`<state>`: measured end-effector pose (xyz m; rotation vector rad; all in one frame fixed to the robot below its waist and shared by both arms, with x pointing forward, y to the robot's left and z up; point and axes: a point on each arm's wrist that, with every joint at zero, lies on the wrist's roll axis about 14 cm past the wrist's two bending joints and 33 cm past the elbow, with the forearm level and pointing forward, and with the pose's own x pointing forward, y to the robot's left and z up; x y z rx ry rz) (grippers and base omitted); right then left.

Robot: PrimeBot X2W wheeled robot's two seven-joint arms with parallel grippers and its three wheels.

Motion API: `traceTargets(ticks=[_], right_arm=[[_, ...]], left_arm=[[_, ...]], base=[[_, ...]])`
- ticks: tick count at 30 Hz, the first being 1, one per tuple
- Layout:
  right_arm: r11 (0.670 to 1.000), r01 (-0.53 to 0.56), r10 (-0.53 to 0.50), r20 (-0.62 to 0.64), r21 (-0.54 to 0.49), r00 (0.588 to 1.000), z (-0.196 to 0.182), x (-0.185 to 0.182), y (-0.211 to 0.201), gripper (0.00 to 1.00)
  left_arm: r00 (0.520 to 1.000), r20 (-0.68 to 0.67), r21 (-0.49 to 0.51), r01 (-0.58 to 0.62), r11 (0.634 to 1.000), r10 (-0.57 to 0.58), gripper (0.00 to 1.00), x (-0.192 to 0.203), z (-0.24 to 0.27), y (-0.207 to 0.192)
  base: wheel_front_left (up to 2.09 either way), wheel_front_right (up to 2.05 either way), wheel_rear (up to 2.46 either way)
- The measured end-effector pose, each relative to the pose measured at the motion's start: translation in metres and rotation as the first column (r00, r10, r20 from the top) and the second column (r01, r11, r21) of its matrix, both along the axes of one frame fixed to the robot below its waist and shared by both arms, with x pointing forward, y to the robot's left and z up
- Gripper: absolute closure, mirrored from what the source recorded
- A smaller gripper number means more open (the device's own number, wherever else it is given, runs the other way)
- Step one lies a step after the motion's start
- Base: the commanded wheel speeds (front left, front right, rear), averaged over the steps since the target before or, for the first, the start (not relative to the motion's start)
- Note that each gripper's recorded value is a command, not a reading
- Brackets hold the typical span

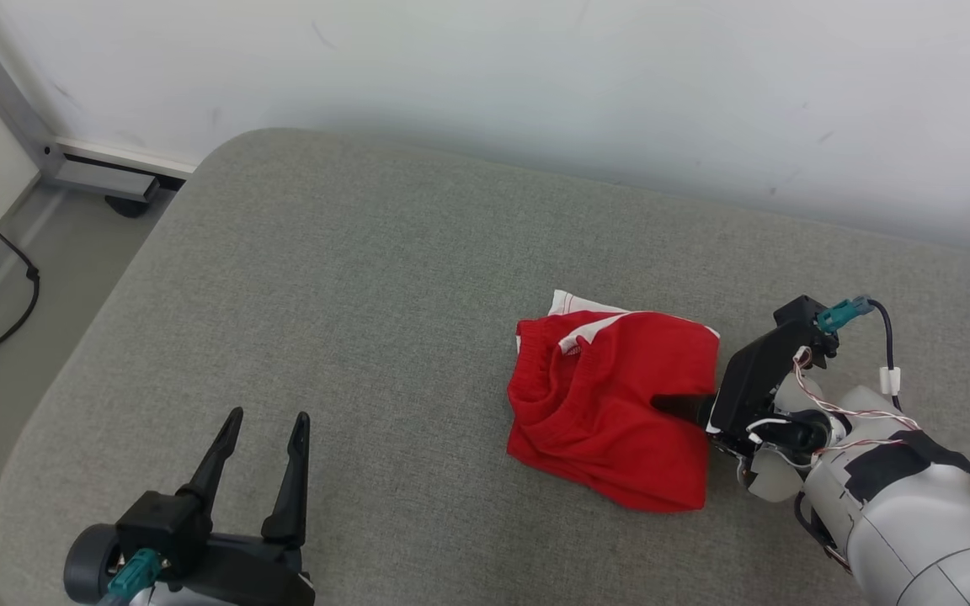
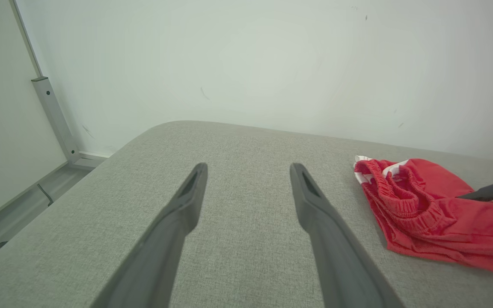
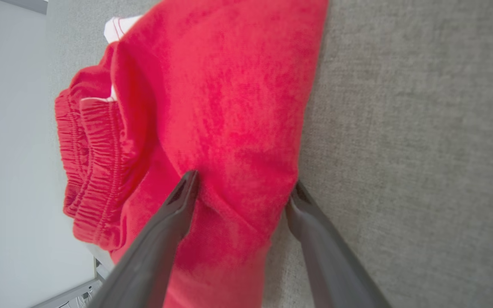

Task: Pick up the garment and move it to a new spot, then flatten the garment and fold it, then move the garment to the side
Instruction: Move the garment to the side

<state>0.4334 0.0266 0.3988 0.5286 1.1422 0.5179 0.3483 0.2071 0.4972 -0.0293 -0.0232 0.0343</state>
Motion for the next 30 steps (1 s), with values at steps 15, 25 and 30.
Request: traceTargets(ticks=[15, 25, 30], right_arm=[[1.000, -0.002, 0.002, 0.028, -0.015, 1.000, 0.007, 0.007, -0.005, 1.00], [0.984, 0.068, -0.045, 0.144, -0.163, 0.989, 0.026, 0.045, -0.079, 1.00], [0.961, 0.088, -0.039, 0.187, -0.262, 0.982, 0.031, 0.067, -0.116, 1.00]], left_arm=[[1.000, -0.002, -0.011, 0.004, 1.000, -0.004, 0.00, 0.004, -0.002, -0.001], [0.998, 0.004, -0.012, 0.067, 0.998, -0.067, 0.00, 0.016, -0.001, -0.018], [0.995, -0.011, -0.010, 0.094, 0.995, -0.094, 0.00, 0.025, -0.006, -0.025]], base=[[0.00, 0.00, 0.00], [0.00, 0.00, 0.00], [0.00, 0.00, 0.00]])
